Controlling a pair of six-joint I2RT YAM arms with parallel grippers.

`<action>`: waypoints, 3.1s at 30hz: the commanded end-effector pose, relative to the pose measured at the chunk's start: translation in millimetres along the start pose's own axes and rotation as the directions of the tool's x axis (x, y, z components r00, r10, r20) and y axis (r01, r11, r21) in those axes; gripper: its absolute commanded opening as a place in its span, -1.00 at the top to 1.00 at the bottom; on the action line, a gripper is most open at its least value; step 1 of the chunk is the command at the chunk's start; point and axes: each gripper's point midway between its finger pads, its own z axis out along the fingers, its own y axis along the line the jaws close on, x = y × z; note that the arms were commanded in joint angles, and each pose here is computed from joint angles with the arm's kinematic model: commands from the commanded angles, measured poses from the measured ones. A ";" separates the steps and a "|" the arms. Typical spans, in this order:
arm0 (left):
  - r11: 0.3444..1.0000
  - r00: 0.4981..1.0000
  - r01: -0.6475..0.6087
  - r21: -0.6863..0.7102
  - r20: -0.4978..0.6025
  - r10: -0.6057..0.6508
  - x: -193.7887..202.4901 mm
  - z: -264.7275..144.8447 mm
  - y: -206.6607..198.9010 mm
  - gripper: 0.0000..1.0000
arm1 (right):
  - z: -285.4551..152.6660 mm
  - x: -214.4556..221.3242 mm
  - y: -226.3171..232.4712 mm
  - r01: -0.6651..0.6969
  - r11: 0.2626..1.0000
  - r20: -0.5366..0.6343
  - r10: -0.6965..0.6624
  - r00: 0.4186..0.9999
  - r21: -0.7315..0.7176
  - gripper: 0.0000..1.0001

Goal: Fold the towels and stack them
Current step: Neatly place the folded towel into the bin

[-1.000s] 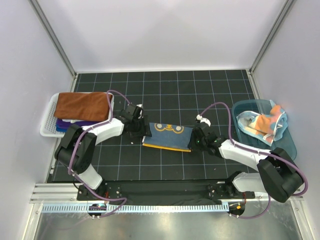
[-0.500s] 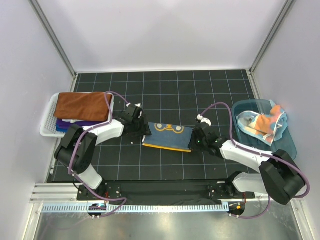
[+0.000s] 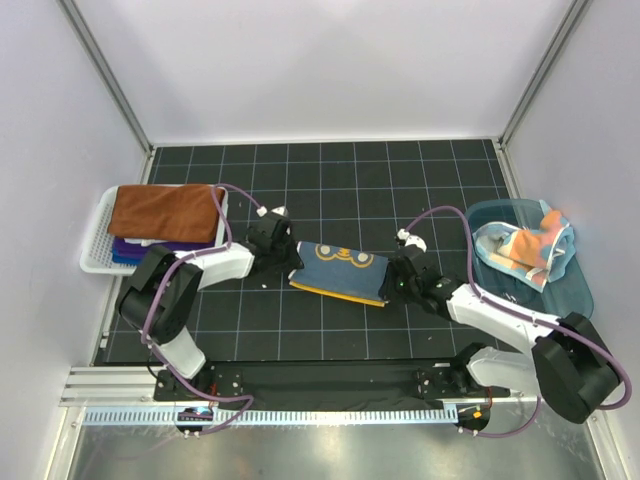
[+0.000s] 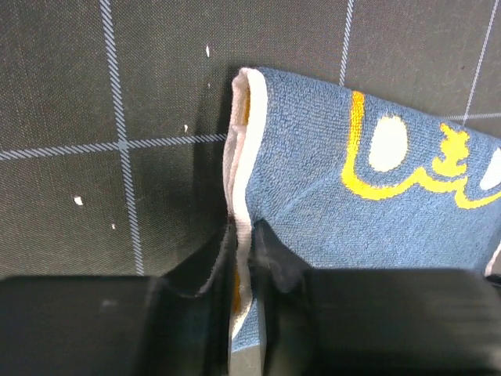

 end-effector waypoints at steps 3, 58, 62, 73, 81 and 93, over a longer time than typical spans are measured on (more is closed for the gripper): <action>0.966 0.986 -0.063 -0.251 -0.168 0.020 56.0 -3.7 59.8 1.00 | -15.0 -19.0 11.2 0.026 0.999 0.059 -0.024 0.998 -0.036 0.49; 0.764 0.971 -0.166 -0.623 0.033 0.238 -123.8 -86.9 110.9 -0.13 | 91.4 -84.0 188.6 -0.064 0.956 0.010 0.070 0.998 -0.288 -0.25; 0.790 0.972 -0.166 -0.590 0.037 0.232 -126.8 -90.0 107.0 -0.14 | 107.0 -85.0 196.3 -0.077 0.970 0.036 0.088 0.995 -0.232 -0.25; 0.840 0.980 -0.130 -0.527 0.061 0.190 -131.2 -90.1 102.1 -0.15 | 123.4 -72.2 172.1 0.080 0.984 0.007 -0.083 0.997 0.159 0.43; 0.863 0.984 -0.118 -0.492 0.056 0.167 -124.4 -84.5 99.1 -0.16 | 125.1 -57.2 133.4 0.188 0.938 -0.048 -0.182 0.982 0.290 0.65; 0.933 0.991 -0.095 -0.347 0.059 0.123 -113.5 -79.8 74.0 -0.24 | 84.0 -58.4 54.4 0.290 0.878 -0.081 -0.281 0.956 0.381 0.64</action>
